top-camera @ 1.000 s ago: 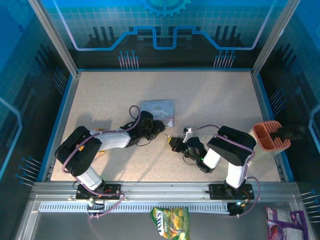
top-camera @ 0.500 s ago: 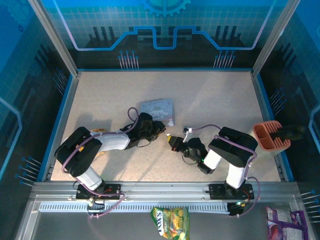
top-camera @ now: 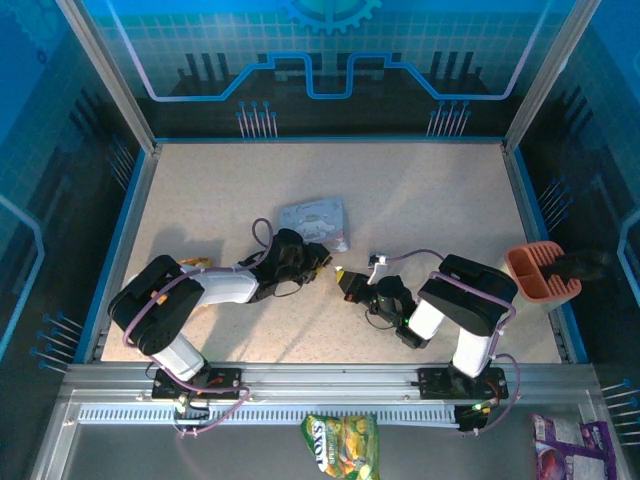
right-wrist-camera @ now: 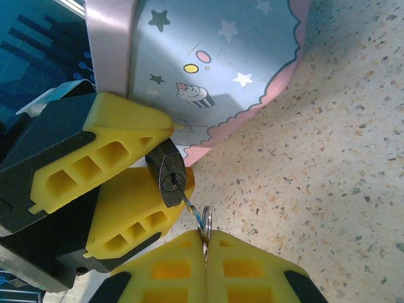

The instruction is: Unlock a padlock with a key

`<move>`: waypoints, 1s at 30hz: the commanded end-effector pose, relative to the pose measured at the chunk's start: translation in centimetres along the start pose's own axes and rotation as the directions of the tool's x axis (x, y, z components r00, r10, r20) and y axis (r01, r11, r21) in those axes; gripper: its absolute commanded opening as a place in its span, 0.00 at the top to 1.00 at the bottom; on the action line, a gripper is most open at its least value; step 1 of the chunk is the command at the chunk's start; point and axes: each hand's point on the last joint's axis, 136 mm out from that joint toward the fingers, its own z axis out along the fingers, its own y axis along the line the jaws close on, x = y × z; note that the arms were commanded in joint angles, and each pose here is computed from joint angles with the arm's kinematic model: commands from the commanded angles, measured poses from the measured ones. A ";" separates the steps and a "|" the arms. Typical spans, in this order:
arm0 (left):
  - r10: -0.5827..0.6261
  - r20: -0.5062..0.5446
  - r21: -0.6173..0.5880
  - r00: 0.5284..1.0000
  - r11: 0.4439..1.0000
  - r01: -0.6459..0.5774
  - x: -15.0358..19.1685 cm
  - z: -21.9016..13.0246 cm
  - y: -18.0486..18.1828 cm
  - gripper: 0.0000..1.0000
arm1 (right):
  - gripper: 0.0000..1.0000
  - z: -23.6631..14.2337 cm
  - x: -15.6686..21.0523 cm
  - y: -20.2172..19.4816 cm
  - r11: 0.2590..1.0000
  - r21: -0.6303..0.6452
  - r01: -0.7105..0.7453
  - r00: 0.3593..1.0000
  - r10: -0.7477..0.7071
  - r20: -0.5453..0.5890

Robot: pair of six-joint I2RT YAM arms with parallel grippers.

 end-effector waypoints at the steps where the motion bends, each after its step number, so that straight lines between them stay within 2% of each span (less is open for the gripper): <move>1: -0.025 -0.010 0.097 1.000 0.995 0.025 0.5 -1.0 -2.6 0.92 | 1.00 -0.3 -1.3 1.4 0.999 -0.035 0.027 0.998 -0.024 0.065; 30: -0.063 -0.007 0.123 0.998 0.990 0.064 0.4 -0.7 -2.5 0.93 | 1.00 -0.8 -1.6 2.0 0.998 -0.044 0.047 0.995 -0.043 0.085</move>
